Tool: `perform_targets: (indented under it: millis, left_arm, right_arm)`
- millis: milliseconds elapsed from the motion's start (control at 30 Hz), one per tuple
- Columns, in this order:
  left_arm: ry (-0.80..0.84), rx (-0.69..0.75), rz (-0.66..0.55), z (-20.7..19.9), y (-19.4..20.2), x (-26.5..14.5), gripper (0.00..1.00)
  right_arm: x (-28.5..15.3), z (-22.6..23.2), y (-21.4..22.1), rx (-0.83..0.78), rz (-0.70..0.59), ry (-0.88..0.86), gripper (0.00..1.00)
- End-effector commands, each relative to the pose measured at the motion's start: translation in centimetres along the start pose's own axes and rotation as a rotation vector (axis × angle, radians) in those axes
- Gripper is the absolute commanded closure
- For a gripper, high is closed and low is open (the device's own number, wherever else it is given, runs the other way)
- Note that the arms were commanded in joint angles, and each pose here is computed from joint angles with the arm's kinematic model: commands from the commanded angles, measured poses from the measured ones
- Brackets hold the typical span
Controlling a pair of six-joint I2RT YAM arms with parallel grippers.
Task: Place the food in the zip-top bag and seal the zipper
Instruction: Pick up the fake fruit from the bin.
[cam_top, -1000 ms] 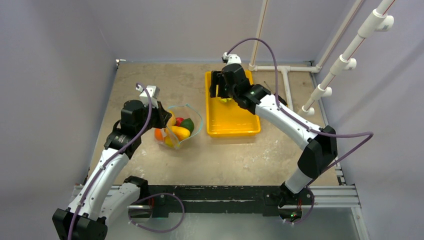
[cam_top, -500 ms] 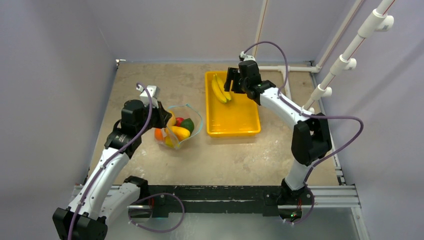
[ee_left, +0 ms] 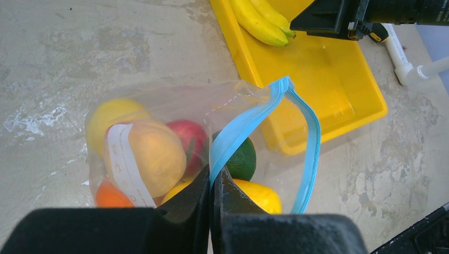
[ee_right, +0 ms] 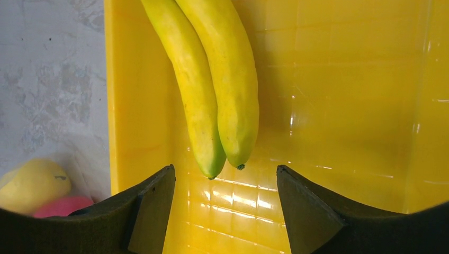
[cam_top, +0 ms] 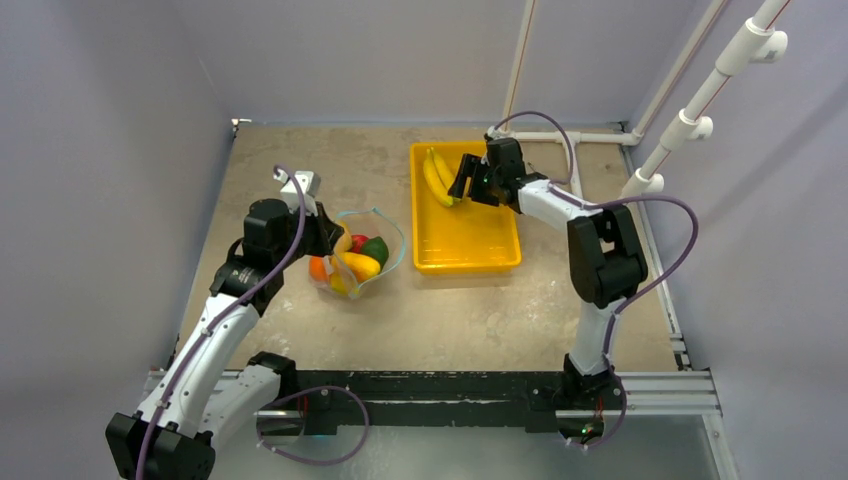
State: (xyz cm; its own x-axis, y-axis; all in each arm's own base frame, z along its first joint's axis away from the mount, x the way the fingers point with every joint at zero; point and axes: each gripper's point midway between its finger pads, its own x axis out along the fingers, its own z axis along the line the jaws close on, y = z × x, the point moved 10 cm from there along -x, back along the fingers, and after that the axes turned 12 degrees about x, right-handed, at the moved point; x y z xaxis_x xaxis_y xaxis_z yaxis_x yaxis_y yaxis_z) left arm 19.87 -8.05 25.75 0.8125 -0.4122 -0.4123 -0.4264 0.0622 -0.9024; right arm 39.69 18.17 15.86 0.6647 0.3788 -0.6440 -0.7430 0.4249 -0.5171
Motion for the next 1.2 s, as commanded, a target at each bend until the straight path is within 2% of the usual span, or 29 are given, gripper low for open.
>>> perform_targets:
  millis: [0, 567, 1167]
  left_arm:
    - [0.016, 0.029, -0.033, -0.1, -0.5, 0.3, 1.0]
    - [0.009, 0.03, -0.024, 0.0, -0.4, 0.5, 1.0]
    - [0.005, 0.029, -0.008, 0.1, -0.2, 0.8, 1.0]
  right_arm:
    - [0.3, 0.8, -1.1, 0.042, -0.024, -0.095, 0.28]
    - [3.5, -1.7, -2.0, 0.176, 0.06, -0.23, 0.33]
    - [4.9, -2.1, -0.8, 0.204, 0.136, -0.342, 0.43]
